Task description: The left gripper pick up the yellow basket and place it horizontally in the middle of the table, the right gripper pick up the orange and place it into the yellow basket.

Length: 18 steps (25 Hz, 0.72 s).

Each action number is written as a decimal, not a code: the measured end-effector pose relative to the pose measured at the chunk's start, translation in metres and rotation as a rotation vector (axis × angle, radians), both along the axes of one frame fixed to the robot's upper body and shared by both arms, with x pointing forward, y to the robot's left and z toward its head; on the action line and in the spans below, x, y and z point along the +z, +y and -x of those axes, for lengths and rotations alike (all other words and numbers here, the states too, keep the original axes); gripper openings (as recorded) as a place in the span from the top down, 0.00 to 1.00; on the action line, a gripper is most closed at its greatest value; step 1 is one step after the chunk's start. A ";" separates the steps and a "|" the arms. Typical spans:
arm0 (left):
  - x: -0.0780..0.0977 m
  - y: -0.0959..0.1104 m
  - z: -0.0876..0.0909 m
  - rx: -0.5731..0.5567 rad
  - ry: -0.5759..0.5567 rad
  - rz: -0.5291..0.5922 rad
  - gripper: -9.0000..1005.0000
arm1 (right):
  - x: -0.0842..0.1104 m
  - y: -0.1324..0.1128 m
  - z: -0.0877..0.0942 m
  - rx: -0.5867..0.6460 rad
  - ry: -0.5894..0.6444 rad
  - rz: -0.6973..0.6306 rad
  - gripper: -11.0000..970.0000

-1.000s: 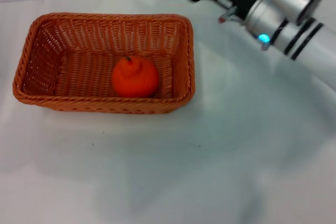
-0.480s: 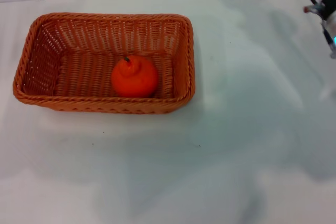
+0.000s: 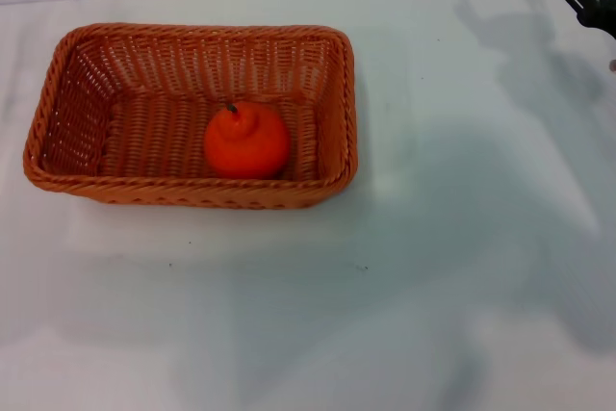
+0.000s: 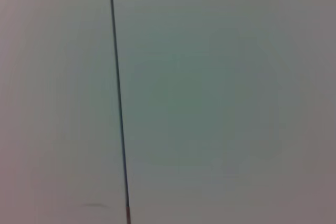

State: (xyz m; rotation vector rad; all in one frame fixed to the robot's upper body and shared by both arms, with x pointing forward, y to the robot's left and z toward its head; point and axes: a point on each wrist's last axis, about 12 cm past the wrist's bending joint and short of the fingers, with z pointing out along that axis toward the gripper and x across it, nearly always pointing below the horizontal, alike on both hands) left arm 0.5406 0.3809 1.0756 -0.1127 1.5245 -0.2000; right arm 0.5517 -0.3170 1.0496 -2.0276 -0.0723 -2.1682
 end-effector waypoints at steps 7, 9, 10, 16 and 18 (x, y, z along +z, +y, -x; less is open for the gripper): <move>-0.012 0.002 0.006 0.041 0.037 -0.057 0.09 | -0.003 -0.004 0.004 -0.015 0.009 -0.002 0.02; -0.014 0.003 0.008 0.047 0.039 -0.061 0.09 | -0.004 -0.005 0.006 -0.016 0.006 -0.002 0.02; -0.014 0.003 0.008 0.049 0.038 -0.064 0.09 | -0.004 -0.005 0.007 -0.015 0.003 0.000 0.02; -0.017 0.002 0.010 0.051 0.042 -0.075 0.09 | -0.004 -0.004 0.010 -0.008 -0.007 0.004 0.03; -0.017 0.002 0.011 0.051 0.044 -0.073 0.09 | -0.004 -0.004 0.011 -0.005 -0.012 0.003 0.03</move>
